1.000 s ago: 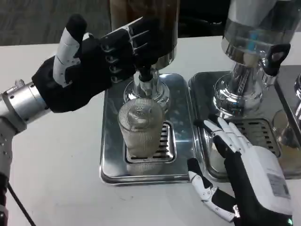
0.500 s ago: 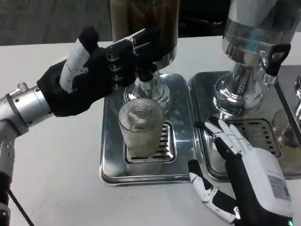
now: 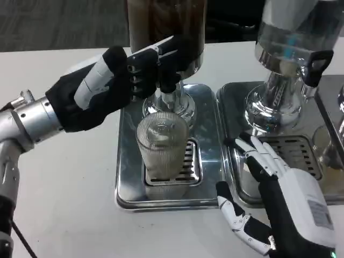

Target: Grasp the cup under the faucet to collect the drink, then remove the cup.

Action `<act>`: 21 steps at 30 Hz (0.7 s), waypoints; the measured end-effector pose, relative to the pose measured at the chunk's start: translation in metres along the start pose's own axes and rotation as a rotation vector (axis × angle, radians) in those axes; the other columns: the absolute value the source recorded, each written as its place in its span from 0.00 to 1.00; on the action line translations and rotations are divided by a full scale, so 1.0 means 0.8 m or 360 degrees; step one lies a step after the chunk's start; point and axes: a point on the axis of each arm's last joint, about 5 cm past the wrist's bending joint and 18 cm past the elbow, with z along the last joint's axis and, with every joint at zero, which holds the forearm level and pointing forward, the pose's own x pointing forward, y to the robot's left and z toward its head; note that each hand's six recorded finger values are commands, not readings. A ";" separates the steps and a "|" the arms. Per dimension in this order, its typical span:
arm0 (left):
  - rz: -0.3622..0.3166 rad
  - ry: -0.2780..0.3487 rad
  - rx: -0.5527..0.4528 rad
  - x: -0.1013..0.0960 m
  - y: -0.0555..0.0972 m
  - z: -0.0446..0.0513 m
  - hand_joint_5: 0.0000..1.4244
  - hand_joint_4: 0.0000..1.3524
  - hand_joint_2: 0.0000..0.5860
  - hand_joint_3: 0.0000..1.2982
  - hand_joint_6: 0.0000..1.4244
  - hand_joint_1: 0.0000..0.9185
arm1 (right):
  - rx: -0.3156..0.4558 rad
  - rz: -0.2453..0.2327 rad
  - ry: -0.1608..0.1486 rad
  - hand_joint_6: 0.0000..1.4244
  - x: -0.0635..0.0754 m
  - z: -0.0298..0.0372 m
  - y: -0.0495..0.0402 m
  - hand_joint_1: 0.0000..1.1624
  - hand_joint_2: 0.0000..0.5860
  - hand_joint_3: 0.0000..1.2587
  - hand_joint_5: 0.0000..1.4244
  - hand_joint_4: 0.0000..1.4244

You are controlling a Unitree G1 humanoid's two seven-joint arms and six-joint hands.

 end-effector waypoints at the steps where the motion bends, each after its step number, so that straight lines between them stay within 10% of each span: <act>1: -0.0003 0.0001 0.0010 0.000 0.000 0.000 0.00 0.00 0.03 0.01 0.00 0.00 | 0.0000 0.0000 0.0000 0.07 0.000 0.0000 0.000 0.49 0.81 0.17 0.05 0.06; 21: -0.0001 0.0041 0.0410 0.003 -0.011 0.008 0.00 0.00 0.03 0.01 0.00 0.00 | 0.0069 -0.0004 0.0018 0.07 0.005 -0.0024 -0.004 0.48 0.81 0.17 0.05 0.06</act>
